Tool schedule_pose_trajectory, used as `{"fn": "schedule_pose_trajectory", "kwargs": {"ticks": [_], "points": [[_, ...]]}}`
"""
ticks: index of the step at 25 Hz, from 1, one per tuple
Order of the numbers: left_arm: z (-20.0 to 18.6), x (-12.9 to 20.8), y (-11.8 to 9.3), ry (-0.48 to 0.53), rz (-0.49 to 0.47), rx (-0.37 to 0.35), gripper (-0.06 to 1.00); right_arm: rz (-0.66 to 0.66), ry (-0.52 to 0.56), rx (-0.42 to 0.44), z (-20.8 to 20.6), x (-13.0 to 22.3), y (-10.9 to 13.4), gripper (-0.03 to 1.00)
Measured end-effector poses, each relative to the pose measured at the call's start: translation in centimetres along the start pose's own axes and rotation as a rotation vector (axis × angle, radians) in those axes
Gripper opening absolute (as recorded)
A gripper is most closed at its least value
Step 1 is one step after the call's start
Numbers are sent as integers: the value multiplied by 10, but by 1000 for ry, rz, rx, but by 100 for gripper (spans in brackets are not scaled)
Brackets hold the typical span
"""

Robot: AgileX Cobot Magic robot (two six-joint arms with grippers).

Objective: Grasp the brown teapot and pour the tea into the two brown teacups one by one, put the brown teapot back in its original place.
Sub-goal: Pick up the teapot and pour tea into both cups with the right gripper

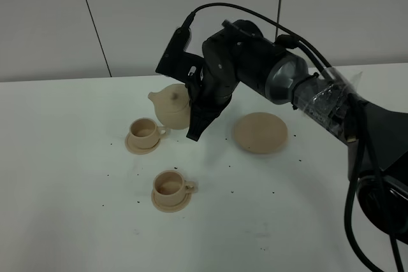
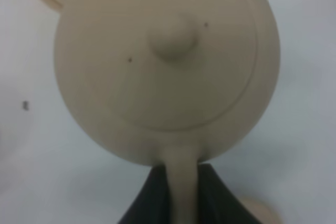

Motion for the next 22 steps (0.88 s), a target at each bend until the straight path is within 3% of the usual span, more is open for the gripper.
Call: {"fn": "schedule_pose_trajectory", "kwargs": {"ticks": [22], "points": [[0, 0, 0, 0, 1, 0, 24, -270, 99, 174, 14, -8, 18, 9]]}}
Point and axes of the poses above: a point on each arm's last joint axis where the gripper is mounted, z pointing out along that axis toward the gripper, y along the wrist's bending axis when the last joint is at zero, x = y × z, the point moved 7 cm from there along z, pointing out along that axis toward the gripper, and after that the axes turned 6 degrees about z, right-handed, at the moved point
